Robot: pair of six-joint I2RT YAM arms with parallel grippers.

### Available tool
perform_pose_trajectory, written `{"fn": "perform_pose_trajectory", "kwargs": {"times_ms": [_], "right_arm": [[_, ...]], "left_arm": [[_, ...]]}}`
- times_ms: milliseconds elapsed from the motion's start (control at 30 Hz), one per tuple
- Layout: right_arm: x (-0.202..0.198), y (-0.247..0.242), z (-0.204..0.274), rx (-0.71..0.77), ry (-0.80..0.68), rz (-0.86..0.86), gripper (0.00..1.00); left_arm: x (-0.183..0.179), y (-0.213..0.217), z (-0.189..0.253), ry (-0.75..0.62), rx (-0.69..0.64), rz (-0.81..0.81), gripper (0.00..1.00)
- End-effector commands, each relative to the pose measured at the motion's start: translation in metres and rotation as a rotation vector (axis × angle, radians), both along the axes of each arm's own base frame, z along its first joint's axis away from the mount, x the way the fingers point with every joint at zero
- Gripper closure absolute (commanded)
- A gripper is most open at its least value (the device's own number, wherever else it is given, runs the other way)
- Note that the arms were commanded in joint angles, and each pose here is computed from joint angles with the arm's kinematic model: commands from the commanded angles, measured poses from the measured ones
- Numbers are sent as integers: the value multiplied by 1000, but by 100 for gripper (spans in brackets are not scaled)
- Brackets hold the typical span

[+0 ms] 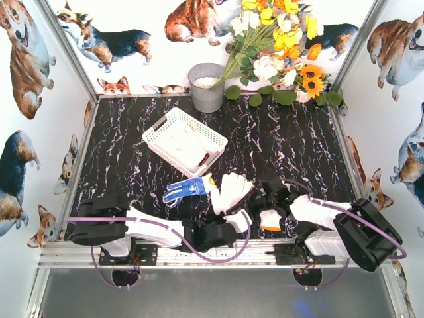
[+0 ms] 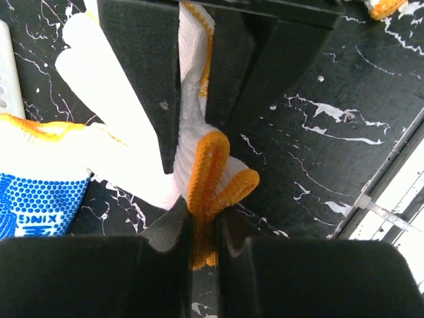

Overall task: Put the gloves into the storage basket
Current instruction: Pick up the glove from the center of the board.

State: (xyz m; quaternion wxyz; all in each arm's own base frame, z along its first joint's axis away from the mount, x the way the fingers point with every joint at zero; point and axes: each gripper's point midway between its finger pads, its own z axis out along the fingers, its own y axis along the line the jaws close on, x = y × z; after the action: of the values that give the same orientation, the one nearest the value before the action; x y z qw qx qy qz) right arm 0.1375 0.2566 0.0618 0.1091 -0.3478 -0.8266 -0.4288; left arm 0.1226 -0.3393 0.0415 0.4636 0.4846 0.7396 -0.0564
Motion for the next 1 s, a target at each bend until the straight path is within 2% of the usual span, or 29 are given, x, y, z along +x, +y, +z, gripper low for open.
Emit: {"fn": "perform_pose_trajectory", "kwargs": {"times_ms": [0,100,200,333,900,967], "right_arm": [[10,5,16,53,-69,-18,67],[12,-1,12,11,-96,-40,51],[15,-8,8,-40,-125,-62,39],[22,-9,6,-65,-153,-76,33],[39,0,-8,-104,-208,-35,35],[40,2,-7,-92,-220,-24,40]], "left_arm": [[0,-9,14,82,-121,33,100],[-2,-11,15,163,-155,43,100],[-5,-13,19,216,-184,54,100],[-5,-15,26,252,-214,63,100],[-26,-27,39,352,-295,-61,100],[-29,-27,40,371,-308,-81,100]]}}
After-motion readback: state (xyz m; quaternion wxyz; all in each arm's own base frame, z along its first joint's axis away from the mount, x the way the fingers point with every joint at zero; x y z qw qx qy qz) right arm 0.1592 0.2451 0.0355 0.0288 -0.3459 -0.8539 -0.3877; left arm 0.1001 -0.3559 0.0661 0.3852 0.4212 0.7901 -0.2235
